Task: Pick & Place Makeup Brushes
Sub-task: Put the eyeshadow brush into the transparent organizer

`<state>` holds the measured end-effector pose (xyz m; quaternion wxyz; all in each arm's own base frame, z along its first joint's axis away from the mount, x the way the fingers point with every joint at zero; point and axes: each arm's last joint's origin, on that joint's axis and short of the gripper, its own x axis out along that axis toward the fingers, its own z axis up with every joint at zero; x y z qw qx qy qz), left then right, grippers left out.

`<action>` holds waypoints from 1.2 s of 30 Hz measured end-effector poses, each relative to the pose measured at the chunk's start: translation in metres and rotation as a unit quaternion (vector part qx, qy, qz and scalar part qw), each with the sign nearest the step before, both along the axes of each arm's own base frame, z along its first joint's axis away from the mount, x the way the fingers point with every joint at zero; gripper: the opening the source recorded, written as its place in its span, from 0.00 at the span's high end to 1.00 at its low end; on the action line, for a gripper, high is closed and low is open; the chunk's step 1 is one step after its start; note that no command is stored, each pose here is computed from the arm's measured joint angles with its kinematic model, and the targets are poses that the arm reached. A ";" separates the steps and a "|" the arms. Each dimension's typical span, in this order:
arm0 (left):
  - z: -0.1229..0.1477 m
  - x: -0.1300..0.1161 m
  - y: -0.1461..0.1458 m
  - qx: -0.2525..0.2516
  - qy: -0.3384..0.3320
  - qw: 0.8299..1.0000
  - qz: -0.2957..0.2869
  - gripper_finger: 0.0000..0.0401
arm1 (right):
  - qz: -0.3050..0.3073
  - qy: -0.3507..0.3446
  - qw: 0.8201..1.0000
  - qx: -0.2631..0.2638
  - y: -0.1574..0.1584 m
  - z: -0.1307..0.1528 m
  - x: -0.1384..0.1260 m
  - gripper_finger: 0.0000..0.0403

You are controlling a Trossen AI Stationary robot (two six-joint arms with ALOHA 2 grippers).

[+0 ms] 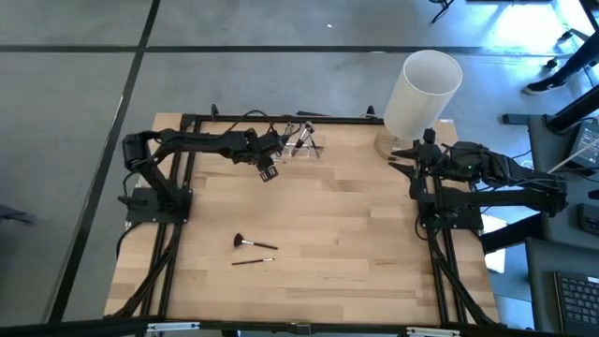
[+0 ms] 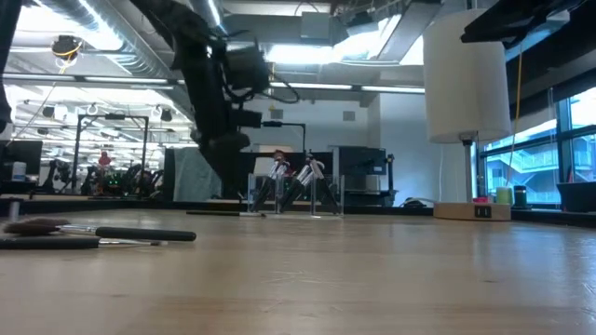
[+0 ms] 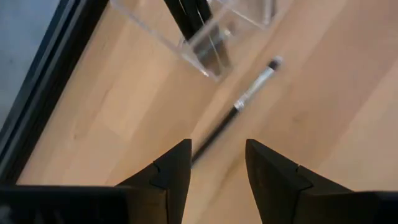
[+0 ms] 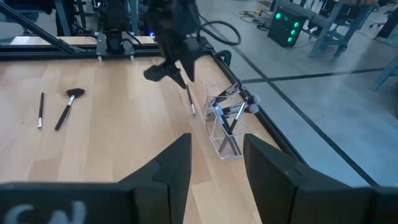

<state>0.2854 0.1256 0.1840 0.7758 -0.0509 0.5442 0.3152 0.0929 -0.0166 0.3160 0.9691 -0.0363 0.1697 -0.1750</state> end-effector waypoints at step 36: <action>-0.054 0.007 0.034 -0.140 -0.027 0.990 0.008 0.98 | 0.000 0.003 1.000 0.000 0.000 0.000 0.000 0.64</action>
